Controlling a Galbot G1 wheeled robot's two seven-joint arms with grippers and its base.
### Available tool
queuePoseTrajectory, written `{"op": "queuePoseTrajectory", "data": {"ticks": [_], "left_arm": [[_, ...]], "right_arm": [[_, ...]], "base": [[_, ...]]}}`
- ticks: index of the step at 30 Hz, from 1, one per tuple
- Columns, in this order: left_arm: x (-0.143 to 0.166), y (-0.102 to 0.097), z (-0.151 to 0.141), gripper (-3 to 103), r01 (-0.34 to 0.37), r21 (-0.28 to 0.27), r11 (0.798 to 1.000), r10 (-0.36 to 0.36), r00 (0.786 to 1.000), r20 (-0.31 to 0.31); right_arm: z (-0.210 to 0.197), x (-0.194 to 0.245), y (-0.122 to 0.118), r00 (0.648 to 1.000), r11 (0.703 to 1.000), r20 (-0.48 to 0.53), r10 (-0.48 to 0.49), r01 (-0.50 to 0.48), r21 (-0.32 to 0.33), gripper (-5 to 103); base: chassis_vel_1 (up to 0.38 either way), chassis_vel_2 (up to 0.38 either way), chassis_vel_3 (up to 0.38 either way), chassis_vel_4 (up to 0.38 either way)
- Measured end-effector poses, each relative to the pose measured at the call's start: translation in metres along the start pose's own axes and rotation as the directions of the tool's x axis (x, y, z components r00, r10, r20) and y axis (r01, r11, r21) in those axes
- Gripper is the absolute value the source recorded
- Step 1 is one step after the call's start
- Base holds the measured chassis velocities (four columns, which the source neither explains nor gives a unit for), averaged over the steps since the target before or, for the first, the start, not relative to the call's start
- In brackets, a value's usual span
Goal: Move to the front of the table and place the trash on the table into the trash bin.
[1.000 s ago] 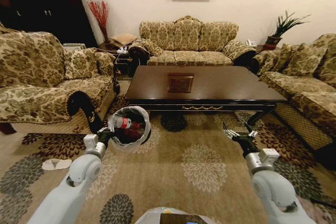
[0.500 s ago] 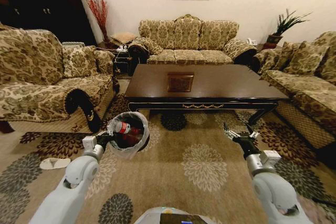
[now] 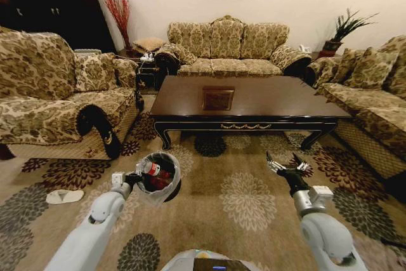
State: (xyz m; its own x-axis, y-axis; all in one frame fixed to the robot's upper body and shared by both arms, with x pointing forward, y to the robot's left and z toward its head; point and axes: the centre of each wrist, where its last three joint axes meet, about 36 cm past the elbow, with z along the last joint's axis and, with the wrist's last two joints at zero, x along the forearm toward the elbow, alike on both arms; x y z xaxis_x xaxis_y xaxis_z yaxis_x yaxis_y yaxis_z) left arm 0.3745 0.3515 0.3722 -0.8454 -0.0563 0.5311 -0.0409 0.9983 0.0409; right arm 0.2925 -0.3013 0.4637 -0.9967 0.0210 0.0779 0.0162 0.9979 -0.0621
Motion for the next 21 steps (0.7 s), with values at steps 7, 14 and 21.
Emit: {"op": "queuePoseTrajectory", "data": {"ticks": [7, 14, 21], "left_arm": [[-0.017, -0.007, 0.011, 1, -0.011, -0.017, 1.0, 0.01, 0.999, -0.038], [-0.02, -0.007, 0.015, 1, -0.011, -0.019, 1.0, 0.01, 0.999, -0.047], [-0.018, -0.005, 0.016, 1, -0.006, -0.019, 1.0, 0.005, 0.999, -0.043]], "right_arm": [[-0.002, 0.002, 0.005, 1.0, 1.0, -0.003, 0.001, -0.001, 0.009, 100], [-0.001, 0.002, 0.008, 1.0, 1.0, -0.011, 0.022, -0.021, 0.011, 100], [-0.001, 0.002, 0.006, 1.0, 1.0, -0.016, 0.024, -0.024, 0.014, 100]], "base": [[0.0, 0.0, 0.0, 0.0], [0.0, 0.0, 0.0, 0.0], [0.0, 0.0, 0.0, 0.0]]}}
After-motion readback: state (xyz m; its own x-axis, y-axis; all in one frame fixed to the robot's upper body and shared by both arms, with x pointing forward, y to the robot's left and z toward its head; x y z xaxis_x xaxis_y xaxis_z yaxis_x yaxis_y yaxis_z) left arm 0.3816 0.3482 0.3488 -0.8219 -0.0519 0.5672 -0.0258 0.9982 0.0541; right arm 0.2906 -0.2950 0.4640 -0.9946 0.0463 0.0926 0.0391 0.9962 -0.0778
